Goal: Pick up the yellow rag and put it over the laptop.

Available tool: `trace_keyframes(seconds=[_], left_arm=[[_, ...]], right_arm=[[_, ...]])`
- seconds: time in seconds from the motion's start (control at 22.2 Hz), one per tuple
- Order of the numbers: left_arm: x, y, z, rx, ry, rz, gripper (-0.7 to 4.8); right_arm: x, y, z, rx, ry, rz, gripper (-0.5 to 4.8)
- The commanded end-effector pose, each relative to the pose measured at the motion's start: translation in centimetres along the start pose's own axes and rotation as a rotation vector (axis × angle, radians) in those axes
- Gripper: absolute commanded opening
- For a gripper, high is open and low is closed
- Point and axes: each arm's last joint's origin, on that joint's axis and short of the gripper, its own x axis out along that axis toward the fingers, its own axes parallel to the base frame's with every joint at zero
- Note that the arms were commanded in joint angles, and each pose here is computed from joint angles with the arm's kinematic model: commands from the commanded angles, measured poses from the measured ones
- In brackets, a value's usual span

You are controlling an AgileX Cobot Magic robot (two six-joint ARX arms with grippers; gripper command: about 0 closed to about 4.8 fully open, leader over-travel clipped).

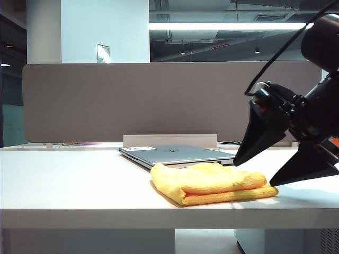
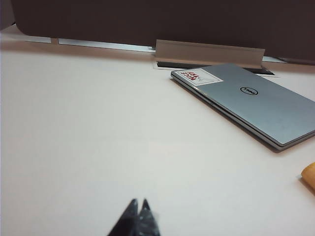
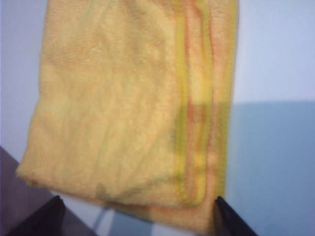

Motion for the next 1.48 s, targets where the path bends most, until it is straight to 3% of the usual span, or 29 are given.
trace_keyframes(seconds=[0.04, 0.58, 0.94, 1.03, 1.17, 1.44, 1.48], left_arm=[[0.0, 0.0, 0.1, 0.004, -0.007, -0.007, -0.06], [0.0, 0.0, 0.2, 0.004, -0.008, -0.007, -0.06], [0.0, 0.0, 0.2, 0.005, -0.015, -0.008, -0.06], [0.0, 0.0, 0.2, 0.005, -0.015, -0.007, -0.06], [0.0, 0.0, 0.2, 0.005, -0.015, -0.007, -0.06], [0.0, 0.0, 0.2, 0.005, -0.016, -0.006, -0.06], [0.0, 0.0, 0.3, 0.005, -0.017, -0.005, -0.06]], right_arm=[[0.0, 0.0, 0.7, -0.025, -0.060, -0.047, 4.13], [0.0, -0.1, 0.9, -0.031, -0.085, -0.076, 4.09], [1.5, -0.7, 0.4, 0.006, -0.008, -0.034, 4.07], [1.6, -0.5, 0.4, -0.002, -0.005, -0.029, 3.56], [1.8, -0.3, 0.3, -0.012, 0.002, -0.026, 2.18], [2.2, -0.2, 0.3, -0.032, -0.003, -0.032, 1.09], [2.2, -0.2, 0.4, -0.038, -0.016, -0.029, 0.35]])
